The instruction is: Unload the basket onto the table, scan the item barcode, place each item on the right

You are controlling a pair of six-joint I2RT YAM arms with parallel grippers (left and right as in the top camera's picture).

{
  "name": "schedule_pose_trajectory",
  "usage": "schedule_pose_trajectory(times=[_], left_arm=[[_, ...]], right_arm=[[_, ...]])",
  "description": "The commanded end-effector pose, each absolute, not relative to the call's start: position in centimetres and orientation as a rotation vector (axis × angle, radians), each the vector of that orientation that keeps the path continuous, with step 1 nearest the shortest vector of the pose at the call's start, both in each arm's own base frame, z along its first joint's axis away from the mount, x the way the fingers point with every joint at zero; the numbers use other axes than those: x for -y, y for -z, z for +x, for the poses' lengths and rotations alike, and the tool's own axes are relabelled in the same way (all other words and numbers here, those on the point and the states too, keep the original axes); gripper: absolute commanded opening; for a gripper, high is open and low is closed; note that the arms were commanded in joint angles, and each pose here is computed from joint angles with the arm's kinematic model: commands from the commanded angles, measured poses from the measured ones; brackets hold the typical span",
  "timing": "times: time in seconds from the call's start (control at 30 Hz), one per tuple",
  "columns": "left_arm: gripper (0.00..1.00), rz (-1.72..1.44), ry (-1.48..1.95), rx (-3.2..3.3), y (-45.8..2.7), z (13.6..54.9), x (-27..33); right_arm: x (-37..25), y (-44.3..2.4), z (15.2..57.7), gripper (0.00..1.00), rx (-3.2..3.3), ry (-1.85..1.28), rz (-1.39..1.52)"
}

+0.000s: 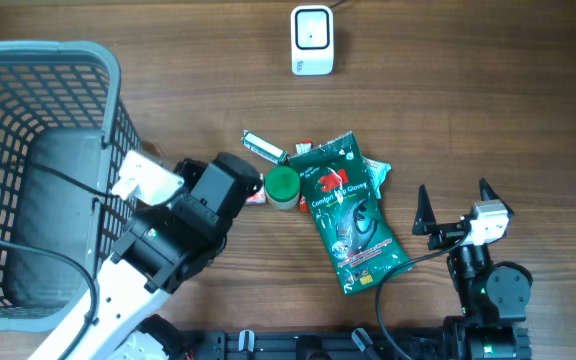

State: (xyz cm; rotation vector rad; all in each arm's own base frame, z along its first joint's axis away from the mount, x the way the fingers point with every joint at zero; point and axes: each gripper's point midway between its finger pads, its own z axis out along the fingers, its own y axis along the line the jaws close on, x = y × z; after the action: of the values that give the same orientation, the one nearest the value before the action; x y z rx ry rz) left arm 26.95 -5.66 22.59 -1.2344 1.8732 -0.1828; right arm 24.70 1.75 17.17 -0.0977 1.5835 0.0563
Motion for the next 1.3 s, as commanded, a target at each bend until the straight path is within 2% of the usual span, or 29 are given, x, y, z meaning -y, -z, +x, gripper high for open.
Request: schedule_pose_trajectory(times=[0.0, 0.07, 0.17, 0.27, 0.33, 0.4, 0.5, 0.6, 0.67, 0.73, 0.8, 1.07, 1.17, 1.27], left_arm=[[0.22, -1.185, 0.037, -1.783, -24.1, 27.4, 2.6], [0.20, -1.087, -0.006, -1.807, -24.9, 28.5, 2.3], [0.23, -0.768, -0.072, -1.848, -27.8, 31.4, 3.2], [0.31, -0.494, -0.092, -1.777, -32.2, 34.3, 4.4], [0.38, -0.475, -0.077, -1.628, -36.2, 35.5, 3.8], [0.38, -0.492, -0.078, -1.469, -40.3, 35.9, 2.3], [0.47, -0.575, -0.031, -1.239, -45.3, 35.3, -0.3], [0.65, -0.401, -0.129, -1.193, -47.9, 35.2, 0.0], [0.77, -0.276, -0.242, -1.264, -47.1, 35.7, 0.7], [0.85, -0.137, -0.334, -1.364, -45.2, 36.4, 1.8], [1.00, -0.017, -0.297, -1.392, -44.7, 36.4, 3.7], [1.00, 0.149, -0.154, -1.428, -44.7, 33.1, 6.9], [1.00, 0.173, -0.046, -1.399, -45.8, 30.8, 7.4], [1.00, 0.221, 0.056, -1.376, -46.4, 28.7, 8.3]], right_arm=[[-1.6, -17.3, 24.7, 1.00, -1.578, -0.056, -0.087], [-1.6, -17.3, 24.7, 1.00, -1.578, -0.056, -0.087], [-1.6, -17.3, 24.7, 1.00, -1.578, -0.056, -0.087], [-1.6, -17.3, 24.7, 1.00, -1.578, -0.056, -0.087], [-1.6, -17.3, 24.7, 1.00, -1.578, -0.056, -0.087], [-1.6, -17.3, 24.7, 1.00, -1.579, -0.056, -0.087], [-1.6, -17.3, 24.7, 1.00, -1.578, -0.056, -0.087], [-1.6, -17.3, 24.7, 1.00, -1.578, -0.056, -0.087], [-1.6, -17.3, 24.7, 1.00, -1.578, -0.057, -0.086], [-1.6, -17.3, 24.7, 1.00, -1.578, -0.057, -0.086], [-1.6, -17.3, 24.7, 1.00, -1.578, -0.056, -0.087], [-1.4, -17.6, 24.7, 1.00, -1.565, -0.029, -0.096], [-3.6, -17.6, 24.4, 1.00, -1.572, -0.244, -0.079], [-6.7, -18.0, 23.4, 1.00, -1.583, -0.605, -0.021]])
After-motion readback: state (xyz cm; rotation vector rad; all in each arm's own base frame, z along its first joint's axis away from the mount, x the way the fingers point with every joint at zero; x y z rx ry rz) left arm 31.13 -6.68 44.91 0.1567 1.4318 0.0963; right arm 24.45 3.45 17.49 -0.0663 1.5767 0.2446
